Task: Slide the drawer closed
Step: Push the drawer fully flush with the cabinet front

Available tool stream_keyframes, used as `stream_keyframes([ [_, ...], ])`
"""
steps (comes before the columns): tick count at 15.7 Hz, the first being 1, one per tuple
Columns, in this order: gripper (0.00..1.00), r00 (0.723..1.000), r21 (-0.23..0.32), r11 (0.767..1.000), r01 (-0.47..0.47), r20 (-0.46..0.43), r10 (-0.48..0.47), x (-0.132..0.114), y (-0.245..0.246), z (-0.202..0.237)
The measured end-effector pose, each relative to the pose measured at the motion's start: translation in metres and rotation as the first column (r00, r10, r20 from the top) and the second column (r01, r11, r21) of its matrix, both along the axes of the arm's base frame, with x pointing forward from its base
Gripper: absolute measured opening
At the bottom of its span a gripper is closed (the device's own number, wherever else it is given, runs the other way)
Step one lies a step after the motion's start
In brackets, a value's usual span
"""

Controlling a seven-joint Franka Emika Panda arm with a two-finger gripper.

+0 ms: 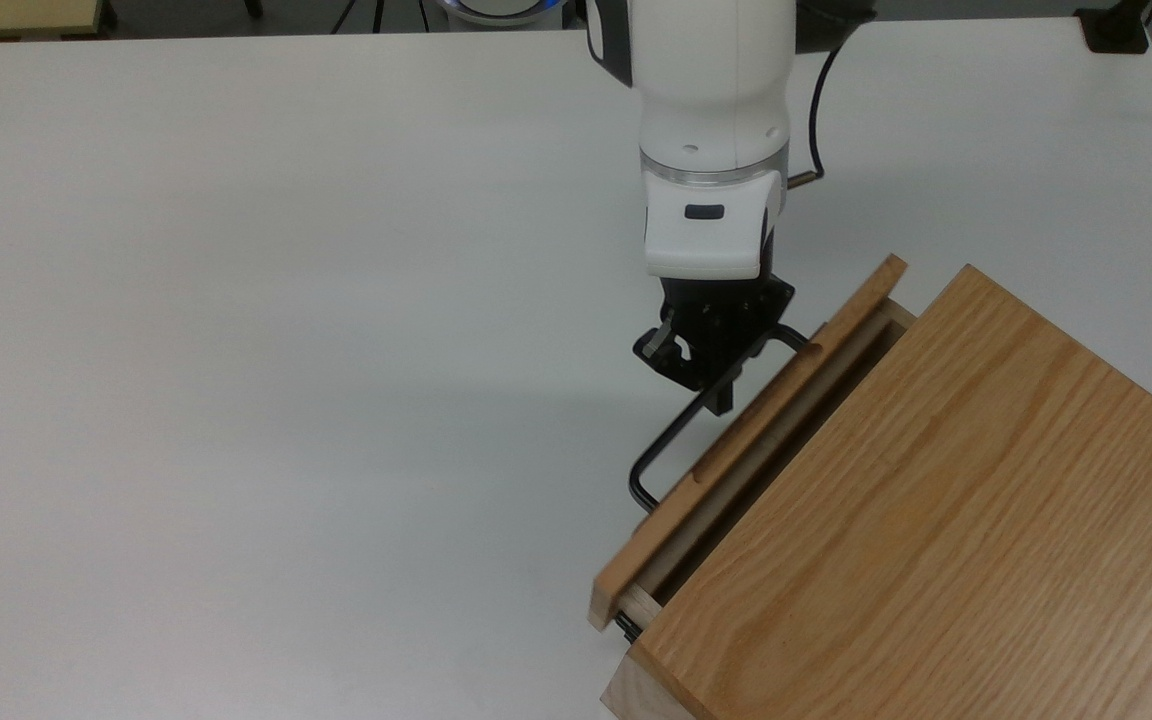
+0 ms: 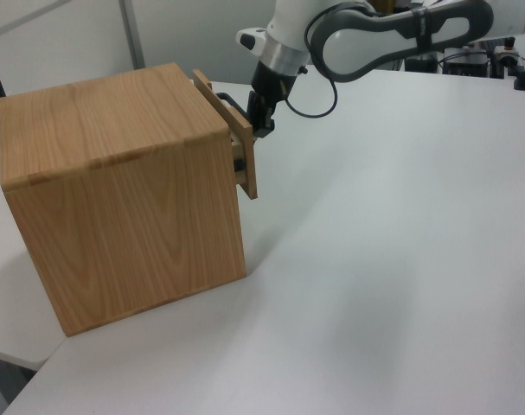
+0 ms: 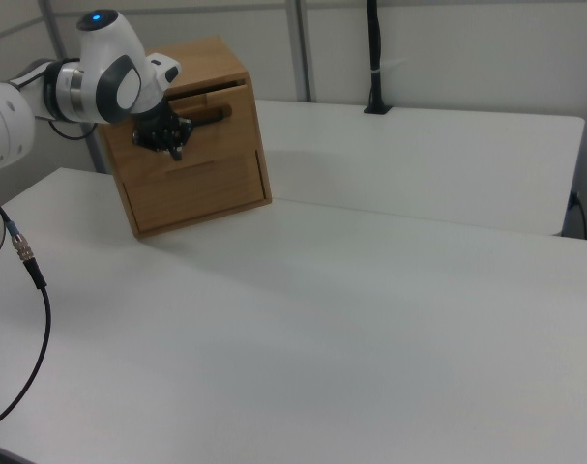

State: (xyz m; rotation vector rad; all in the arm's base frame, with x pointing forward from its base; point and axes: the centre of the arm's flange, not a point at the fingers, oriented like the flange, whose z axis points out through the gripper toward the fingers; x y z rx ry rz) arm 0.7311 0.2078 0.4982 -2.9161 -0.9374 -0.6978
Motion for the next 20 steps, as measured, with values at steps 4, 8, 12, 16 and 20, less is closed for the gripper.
stream_keyframes([
  [4, 0.00, 0.996, 0.047, 0.998, 0.035, 0.074, -0.039, 0.004, 0.016, 0.000],
  [8, 0.00, 0.995, 0.063, 0.997, 0.045, 0.092, -0.050, 0.004, 0.021, 0.004],
  [12, 0.00, 0.993, 0.074, 0.996, 0.059, 0.102, -0.066, 0.000, 0.013, 0.022],
  [16, 0.00, 0.997, 0.044, 0.996, 0.076, -0.023, -0.075, -0.036, -0.023, 0.049],
  [20, 0.11, 0.956, -0.004, 0.989, 0.144, -0.258, -0.141, -0.097, -0.108, 0.084],
])
